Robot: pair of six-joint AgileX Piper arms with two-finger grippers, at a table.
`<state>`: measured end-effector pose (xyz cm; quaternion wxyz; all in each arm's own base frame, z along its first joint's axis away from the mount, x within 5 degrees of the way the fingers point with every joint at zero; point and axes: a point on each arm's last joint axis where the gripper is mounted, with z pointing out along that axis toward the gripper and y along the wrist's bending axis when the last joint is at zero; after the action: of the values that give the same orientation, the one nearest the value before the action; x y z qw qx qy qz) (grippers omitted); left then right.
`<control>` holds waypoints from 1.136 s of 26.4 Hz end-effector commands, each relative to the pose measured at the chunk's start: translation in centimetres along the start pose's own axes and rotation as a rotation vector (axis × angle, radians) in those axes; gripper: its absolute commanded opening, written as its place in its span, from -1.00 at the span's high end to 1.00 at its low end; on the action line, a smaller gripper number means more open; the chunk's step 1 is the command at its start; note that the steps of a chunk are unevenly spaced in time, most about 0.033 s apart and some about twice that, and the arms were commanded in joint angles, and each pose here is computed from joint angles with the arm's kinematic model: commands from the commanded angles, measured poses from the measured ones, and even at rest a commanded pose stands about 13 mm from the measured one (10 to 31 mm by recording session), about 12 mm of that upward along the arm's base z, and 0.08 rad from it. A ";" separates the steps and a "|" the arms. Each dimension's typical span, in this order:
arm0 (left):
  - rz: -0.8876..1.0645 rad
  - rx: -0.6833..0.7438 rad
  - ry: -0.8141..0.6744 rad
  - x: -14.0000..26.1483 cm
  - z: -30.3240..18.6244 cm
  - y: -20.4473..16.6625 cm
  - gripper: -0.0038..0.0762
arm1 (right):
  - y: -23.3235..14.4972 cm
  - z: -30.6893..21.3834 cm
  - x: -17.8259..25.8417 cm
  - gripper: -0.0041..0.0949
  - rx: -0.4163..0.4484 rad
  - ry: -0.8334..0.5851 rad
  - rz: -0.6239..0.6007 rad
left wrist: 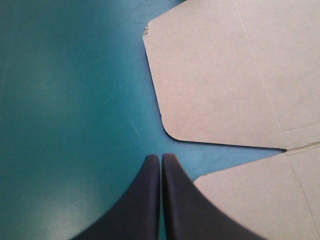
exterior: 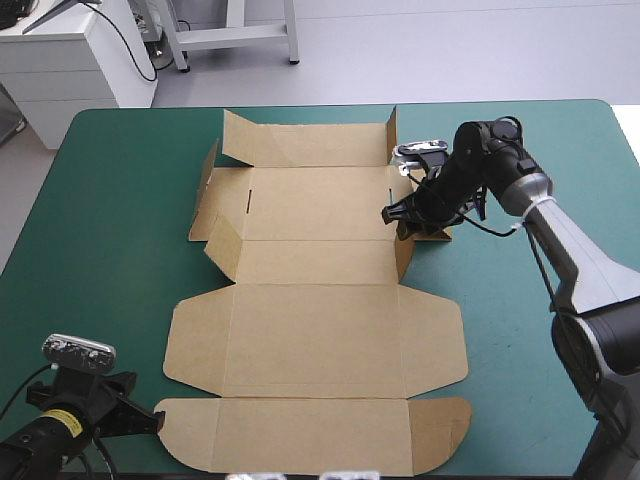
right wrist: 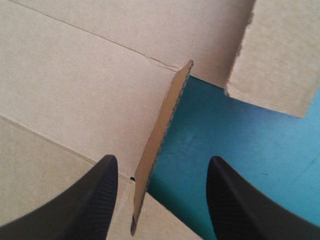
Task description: Fold the box
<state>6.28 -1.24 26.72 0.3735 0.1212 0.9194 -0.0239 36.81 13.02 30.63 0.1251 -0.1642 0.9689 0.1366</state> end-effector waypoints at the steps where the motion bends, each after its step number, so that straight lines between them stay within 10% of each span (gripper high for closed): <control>1: -0.007 -0.001 -0.073 -1.2 -0.6 0.0 0.92 | 0.9 -1.3 -0.7 -0.11 -0.062 -0.077 -0.007; 8: -0.003 -0.001 -0.073 -1.2 -0.6 0.0 0.92 | 0.3 1.6 -1.1 -0.02 -0.071 -0.001 0.013; 15: -0.003 -0.001 -0.073 -1.2 -0.6 0.0 0.92 | 1.2 2.8 -1.6 0.95 -0.068 -0.021 -0.034; 30: -0.003 -0.001 -0.073 -1.2 -0.6 0.0 0.92 | 0.7 0.3 -2.7 0.94 0.090 -0.055 -0.391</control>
<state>6.28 -1.24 26.72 0.3732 0.1212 0.9195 -0.0240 39.50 14.73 26.93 0.1173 -0.2818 0.9486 0.0838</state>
